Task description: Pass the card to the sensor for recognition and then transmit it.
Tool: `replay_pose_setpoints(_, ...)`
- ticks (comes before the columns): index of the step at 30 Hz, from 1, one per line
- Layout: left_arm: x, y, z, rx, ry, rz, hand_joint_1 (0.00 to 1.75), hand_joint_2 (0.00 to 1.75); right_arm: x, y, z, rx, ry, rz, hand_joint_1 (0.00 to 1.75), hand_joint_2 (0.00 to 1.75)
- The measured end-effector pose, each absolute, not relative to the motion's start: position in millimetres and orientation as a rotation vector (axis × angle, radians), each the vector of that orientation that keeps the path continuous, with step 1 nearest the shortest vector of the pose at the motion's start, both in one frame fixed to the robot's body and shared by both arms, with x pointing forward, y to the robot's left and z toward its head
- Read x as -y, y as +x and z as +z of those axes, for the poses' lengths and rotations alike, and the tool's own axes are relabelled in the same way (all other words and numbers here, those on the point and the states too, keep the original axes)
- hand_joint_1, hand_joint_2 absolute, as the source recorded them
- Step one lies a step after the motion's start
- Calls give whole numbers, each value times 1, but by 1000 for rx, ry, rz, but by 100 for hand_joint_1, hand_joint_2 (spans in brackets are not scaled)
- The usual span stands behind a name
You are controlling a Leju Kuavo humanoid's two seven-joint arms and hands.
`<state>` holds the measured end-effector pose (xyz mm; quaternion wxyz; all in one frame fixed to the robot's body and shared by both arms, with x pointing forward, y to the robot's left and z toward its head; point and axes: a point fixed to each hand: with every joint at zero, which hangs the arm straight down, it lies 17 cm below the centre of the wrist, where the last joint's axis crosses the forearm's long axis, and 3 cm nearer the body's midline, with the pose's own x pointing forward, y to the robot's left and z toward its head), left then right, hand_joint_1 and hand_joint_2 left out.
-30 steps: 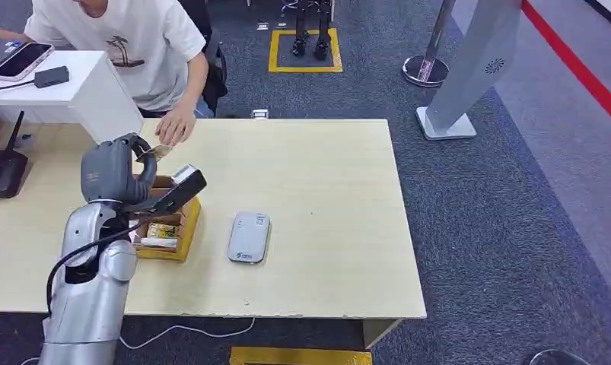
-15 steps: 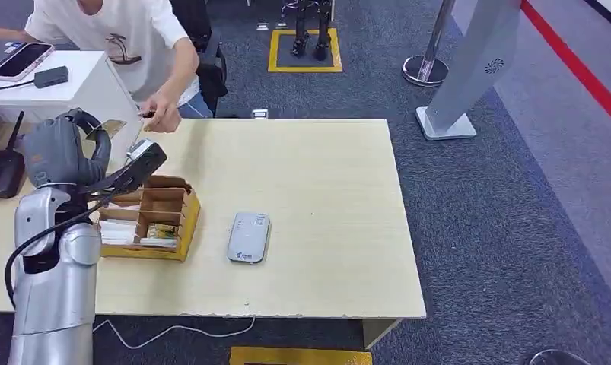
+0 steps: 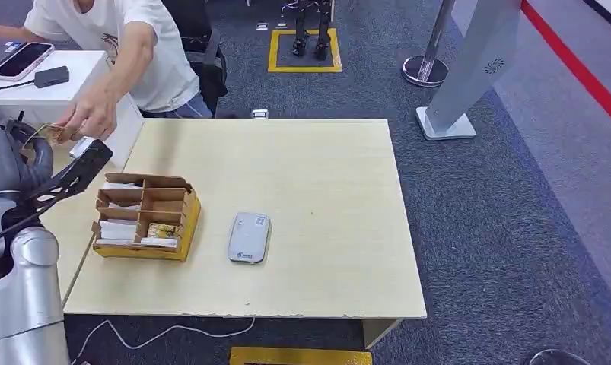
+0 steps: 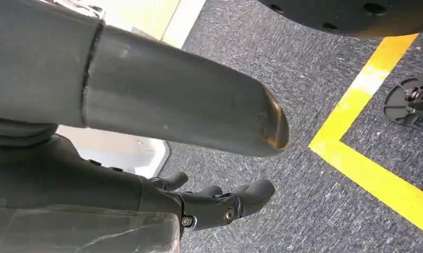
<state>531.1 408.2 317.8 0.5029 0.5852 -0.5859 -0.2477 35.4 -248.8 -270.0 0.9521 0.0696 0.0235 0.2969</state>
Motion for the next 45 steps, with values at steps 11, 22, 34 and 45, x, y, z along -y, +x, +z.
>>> replay_pose_setpoints(11, -423, 528, 315, 1383, 1423, -588, 175, 175, 249, 35, -270, -52, 139, 604, 0, 0)
replay_pose_setpoints(22, -421, 530, 312, 1373, 1421, -615, 0, 0, 249, 37, -270, -50, 139, 604, 0, 0)
replay_pose_setpoints(34, -413, 532, 308, 1380, 1391, -620, 0, 175, 250, 36, -270, -52, 138, 604, 0, 0)
replay_pose_setpoints(45, -368, 539, 292, 1425, 1309, -749, 0, 175, 250, 36, -270, -53, 138, 601, 0, 0)
